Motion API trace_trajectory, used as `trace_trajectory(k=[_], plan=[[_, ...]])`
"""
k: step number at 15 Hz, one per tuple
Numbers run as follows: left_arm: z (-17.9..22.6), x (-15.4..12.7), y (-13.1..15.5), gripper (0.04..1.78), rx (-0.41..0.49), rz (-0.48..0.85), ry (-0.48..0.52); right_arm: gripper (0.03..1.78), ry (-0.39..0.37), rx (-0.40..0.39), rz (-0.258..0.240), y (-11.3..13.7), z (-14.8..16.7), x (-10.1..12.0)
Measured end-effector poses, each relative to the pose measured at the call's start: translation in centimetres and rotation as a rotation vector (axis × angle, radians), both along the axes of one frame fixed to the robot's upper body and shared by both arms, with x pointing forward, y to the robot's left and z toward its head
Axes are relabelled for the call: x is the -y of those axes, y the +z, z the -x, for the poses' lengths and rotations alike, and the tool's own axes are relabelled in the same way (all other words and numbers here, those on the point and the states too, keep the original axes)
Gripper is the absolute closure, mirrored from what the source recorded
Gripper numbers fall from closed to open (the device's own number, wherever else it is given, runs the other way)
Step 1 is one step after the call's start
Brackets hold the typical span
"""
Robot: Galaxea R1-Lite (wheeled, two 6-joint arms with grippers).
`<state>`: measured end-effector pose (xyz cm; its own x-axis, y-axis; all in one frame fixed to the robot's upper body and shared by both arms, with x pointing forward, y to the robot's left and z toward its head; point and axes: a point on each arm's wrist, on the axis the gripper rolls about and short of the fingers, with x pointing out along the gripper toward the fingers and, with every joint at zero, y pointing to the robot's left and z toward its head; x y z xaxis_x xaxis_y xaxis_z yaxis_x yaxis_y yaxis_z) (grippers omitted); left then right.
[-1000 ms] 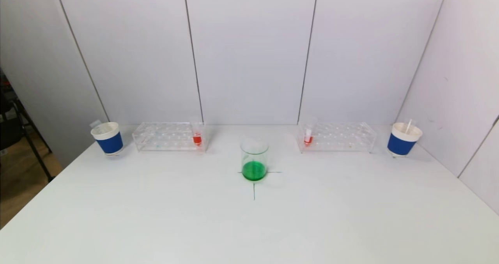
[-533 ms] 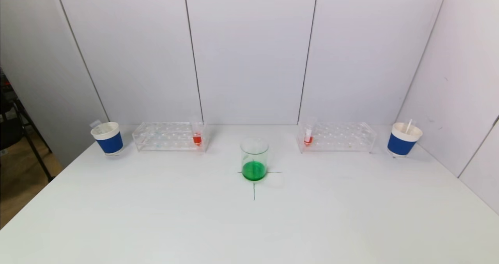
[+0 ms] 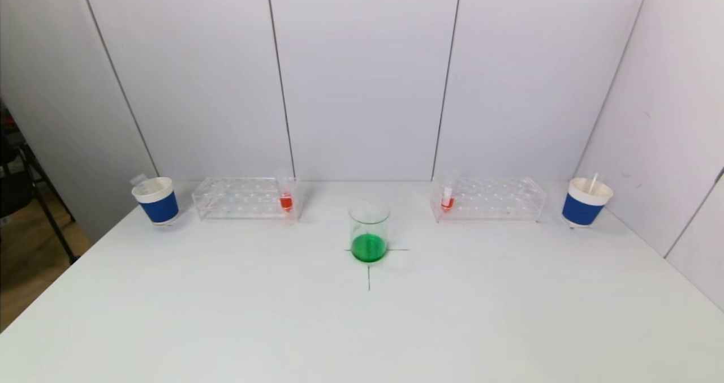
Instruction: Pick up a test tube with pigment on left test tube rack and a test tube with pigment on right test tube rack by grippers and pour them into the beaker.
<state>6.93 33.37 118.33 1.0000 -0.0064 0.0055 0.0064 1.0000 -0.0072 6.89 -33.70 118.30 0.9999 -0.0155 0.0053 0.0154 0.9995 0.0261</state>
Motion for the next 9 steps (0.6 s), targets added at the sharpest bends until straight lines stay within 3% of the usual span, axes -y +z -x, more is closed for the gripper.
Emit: trace_trajectory(k=[9], plan=[[0.0,0.0,0.0,0.06,0.0,0.0,0.0,0.04,0.0,0.001,-0.001,0.02,0.0,0.0]])
